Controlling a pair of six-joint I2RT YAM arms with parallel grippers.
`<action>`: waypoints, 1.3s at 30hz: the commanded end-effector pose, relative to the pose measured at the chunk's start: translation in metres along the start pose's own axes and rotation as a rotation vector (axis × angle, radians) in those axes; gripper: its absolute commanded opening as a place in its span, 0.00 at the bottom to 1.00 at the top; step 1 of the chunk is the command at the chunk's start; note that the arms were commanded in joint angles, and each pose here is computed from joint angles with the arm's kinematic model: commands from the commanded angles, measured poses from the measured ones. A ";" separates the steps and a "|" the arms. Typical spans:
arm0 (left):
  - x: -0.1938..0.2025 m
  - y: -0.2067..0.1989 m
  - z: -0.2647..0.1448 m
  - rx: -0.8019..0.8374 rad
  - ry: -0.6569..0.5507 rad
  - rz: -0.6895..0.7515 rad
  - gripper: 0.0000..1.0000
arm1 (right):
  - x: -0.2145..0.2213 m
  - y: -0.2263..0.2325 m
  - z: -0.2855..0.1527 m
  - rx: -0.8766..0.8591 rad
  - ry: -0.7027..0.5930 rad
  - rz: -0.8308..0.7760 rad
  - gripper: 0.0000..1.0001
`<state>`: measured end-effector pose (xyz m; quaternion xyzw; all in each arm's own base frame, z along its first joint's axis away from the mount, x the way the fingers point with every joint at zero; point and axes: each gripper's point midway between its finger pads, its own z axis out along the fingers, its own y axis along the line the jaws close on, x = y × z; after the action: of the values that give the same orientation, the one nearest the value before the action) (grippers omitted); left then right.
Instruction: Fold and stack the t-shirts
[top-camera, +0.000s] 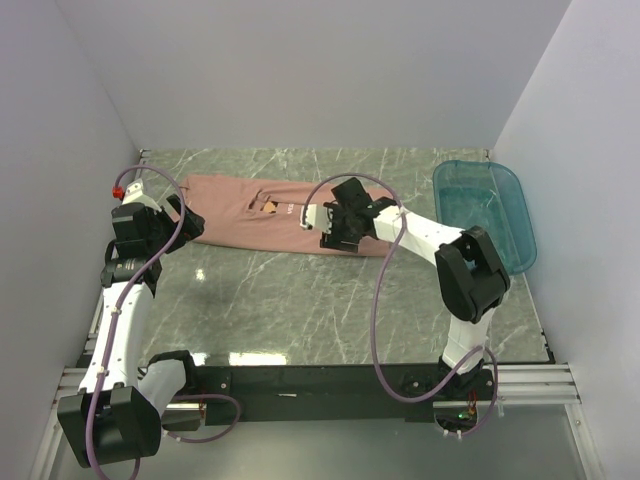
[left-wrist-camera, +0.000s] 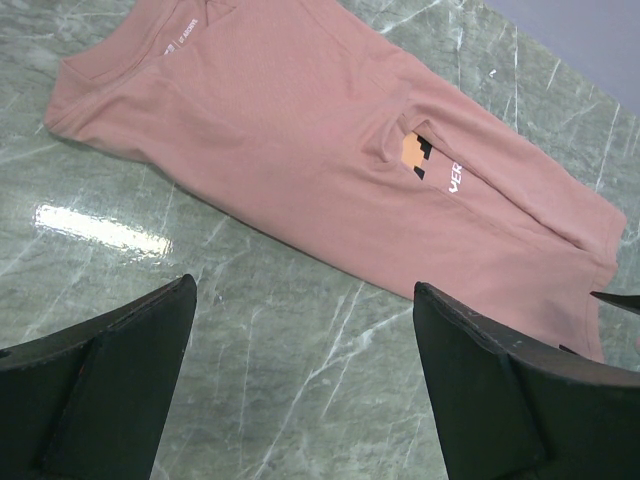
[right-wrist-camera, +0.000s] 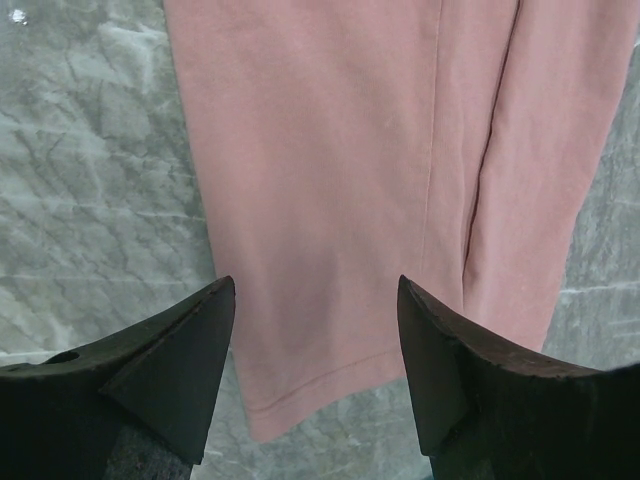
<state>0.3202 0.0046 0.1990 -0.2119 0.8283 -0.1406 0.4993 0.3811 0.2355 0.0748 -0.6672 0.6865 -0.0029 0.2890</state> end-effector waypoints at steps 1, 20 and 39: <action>-0.014 -0.008 -0.003 0.030 -0.052 0.024 0.95 | -0.009 -0.016 -0.003 0.027 -0.012 -0.007 0.73; -0.014 -0.009 -0.003 0.036 -0.050 0.023 0.95 | 0.011 0.031 0.025 -0.071 0.065 -0.005 0.68; -0.013 -0.010 -0.003 0.039 -0.049 0.023 0.95 | 0.034 0.047 0.036 -0.107 0.148 0.010 0.23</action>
<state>0.3203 0.0046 0.1992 -0.2118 0.8281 -0.1407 0.4996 0.3660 0.2267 0.0203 -0.6733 0.7053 -0.0211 0.2208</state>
